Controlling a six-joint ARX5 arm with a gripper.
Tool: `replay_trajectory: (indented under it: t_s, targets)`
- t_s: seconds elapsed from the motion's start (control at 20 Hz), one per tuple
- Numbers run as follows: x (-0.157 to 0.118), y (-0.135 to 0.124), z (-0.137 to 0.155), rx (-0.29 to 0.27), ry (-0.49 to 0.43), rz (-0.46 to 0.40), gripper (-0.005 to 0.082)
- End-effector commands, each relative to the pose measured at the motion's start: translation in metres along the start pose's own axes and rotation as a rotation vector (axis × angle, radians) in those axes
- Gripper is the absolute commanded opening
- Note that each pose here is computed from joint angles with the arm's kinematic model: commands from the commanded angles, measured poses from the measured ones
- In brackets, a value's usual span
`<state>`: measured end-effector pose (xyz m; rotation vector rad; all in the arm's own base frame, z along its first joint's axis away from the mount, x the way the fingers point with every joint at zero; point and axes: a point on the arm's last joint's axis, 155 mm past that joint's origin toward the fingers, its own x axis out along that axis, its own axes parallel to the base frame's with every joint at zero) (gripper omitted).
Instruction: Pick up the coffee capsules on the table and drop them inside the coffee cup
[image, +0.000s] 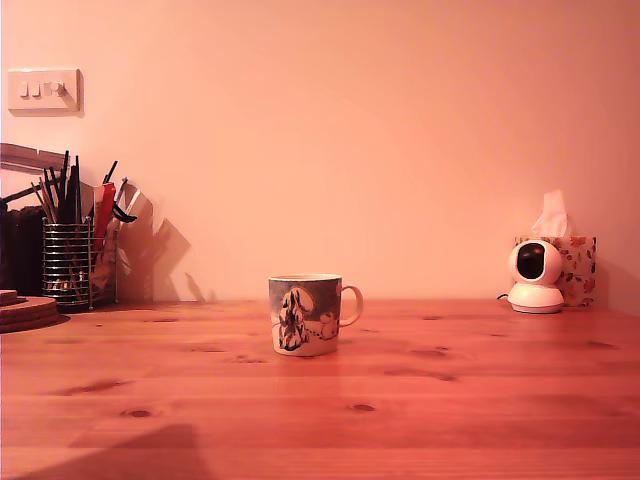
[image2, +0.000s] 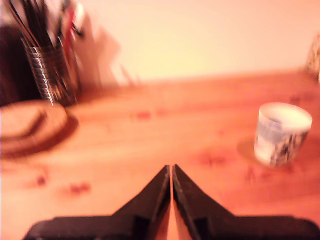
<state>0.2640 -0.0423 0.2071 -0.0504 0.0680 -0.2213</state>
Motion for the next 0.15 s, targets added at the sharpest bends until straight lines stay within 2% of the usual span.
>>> replay_trajectory:
  t_s: [0.0,0.1]
  targets:
    - [-0.0009,-0.0007,-0.0051,-0.005,0.0,-0.002,-0.0019]
    - [-0.0033,-0.0012,-0.0001,-0.018,-0.021,-0.003,-0.0019]
